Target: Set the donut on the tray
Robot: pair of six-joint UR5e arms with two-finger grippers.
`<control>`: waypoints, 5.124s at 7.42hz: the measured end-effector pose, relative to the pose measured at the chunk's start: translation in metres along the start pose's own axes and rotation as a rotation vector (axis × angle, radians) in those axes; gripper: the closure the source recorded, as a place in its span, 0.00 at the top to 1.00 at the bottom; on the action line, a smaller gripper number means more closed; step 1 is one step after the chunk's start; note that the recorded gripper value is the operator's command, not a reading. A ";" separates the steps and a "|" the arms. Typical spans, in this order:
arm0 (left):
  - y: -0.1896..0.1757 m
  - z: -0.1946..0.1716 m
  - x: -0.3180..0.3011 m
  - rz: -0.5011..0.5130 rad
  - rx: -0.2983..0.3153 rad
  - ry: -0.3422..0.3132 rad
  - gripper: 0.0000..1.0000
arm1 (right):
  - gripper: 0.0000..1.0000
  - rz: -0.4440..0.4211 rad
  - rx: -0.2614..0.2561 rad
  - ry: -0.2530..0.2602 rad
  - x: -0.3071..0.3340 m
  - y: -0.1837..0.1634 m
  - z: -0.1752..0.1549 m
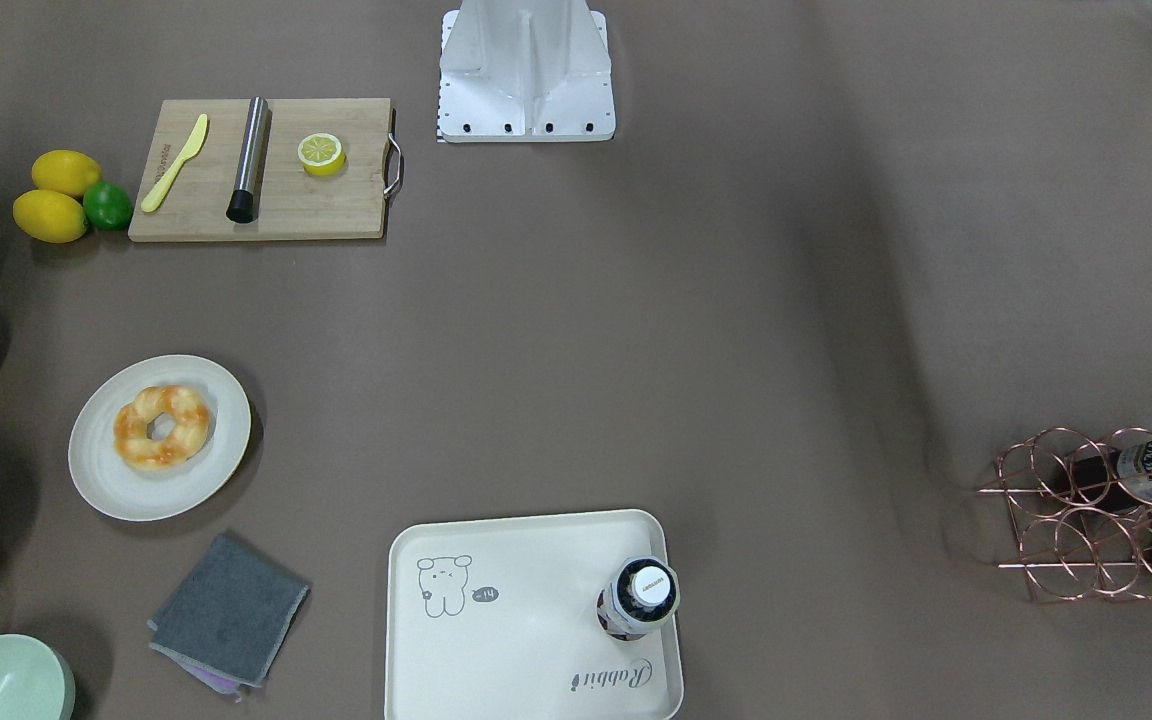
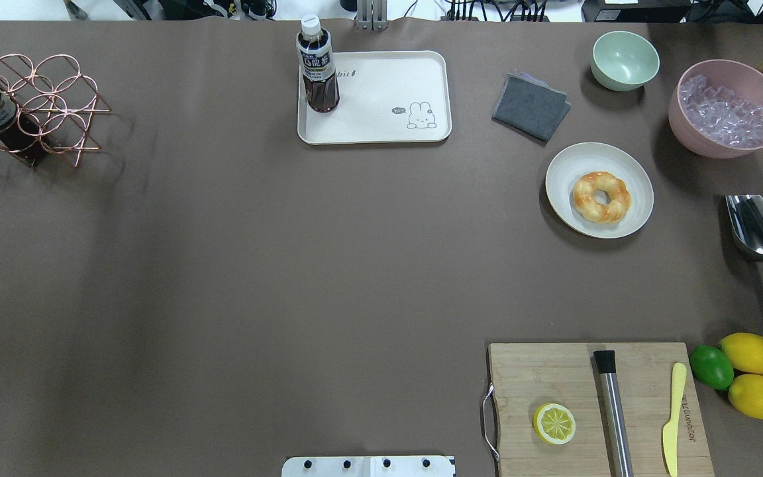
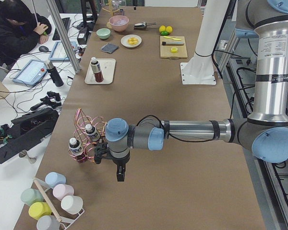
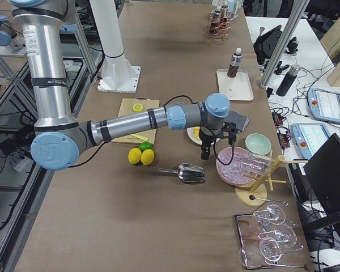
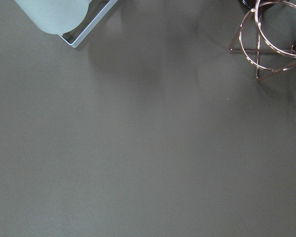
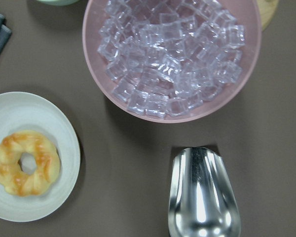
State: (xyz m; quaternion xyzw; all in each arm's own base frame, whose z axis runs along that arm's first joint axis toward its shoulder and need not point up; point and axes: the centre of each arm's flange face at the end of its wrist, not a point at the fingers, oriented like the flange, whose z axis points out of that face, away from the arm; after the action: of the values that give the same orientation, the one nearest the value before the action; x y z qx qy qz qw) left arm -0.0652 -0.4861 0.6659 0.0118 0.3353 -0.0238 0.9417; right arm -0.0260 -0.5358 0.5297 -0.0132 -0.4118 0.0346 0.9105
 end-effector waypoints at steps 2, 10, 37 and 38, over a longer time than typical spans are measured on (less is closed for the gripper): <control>0.000 0.003 0.000 0.000 -0.005 -0.001 0.98 | 1.00 -0.074 0.014 -0.053 -0.014 -0.014 0.024; 0.000 0.006 -0.001 0.001 -0.009 -0.003 0.98 | 1.00 0.081 0.086 -0.105 -0.104 -0.006 0.179; -0.008 0.011 0.007 0.011 -0.018 -0.009 0.98 | 0.00 0.235 0.150 -0.242 -0.446 -0.144 0.148; -0.008 0.010 0.008 0.013 -0.017 -0.008 0.98 | 0.00 0.257 0.171 -0.220 -0.463 -0.152 0.155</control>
State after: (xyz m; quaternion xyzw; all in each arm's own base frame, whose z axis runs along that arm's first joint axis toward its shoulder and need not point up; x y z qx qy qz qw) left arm -0.0534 -0.4950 0.6689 0.0060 0.3317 -0.0152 0.9432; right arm -0.4400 -0.7222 0.2933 0.0156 -0.4995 0.1867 0.8458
